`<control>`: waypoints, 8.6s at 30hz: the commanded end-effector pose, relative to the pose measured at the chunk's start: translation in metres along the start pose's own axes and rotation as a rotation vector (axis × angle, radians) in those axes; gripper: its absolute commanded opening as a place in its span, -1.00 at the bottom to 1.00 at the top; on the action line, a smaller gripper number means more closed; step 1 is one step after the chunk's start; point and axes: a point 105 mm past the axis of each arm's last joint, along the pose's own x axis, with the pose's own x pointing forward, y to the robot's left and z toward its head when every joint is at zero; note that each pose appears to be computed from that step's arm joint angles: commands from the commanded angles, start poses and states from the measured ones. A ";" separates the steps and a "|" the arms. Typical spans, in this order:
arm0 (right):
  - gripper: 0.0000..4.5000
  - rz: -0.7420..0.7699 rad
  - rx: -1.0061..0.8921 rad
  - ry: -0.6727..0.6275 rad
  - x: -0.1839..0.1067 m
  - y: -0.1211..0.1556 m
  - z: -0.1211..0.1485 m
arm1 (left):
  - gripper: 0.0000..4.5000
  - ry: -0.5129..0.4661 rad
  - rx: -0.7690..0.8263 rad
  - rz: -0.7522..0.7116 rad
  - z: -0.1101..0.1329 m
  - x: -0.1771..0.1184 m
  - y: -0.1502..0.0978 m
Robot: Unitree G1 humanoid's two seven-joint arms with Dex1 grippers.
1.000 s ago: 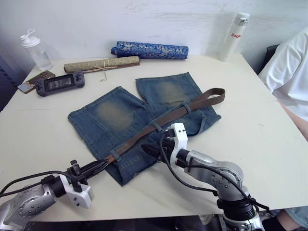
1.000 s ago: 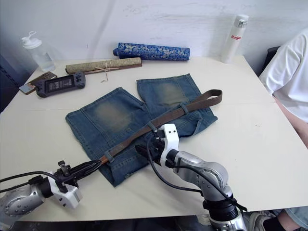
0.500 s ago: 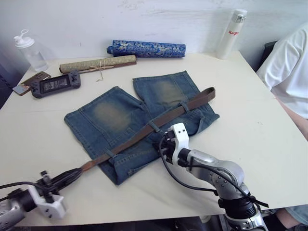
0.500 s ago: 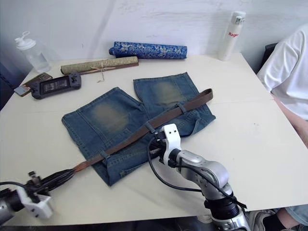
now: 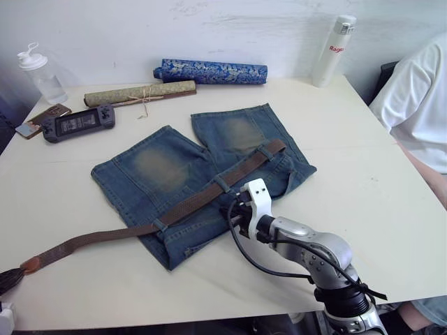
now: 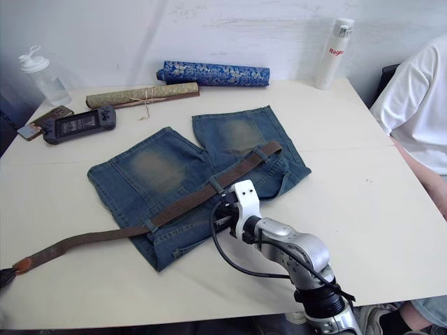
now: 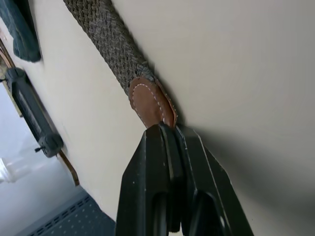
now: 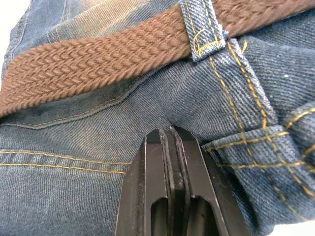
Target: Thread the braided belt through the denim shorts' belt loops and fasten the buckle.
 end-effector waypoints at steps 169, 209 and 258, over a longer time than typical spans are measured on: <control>0.98 -0.001 -0.139 0.014 -0.061 -0.156 0.183 | 0.61 -0.843 -1.424 -0.444 0.128 0.192 0.247; -1.00 0.233 -1.242 0.086 -0.133 -0.105 0.024 | -0.90 -0.676 -0.092 0.288 0.154 0.123 0.133; 1.00 0.355 -0.321 -0.294 -0.125 0.018 0.123 | 0.98 -0.648 -1.758 -0.005 0.037 0.042 0.141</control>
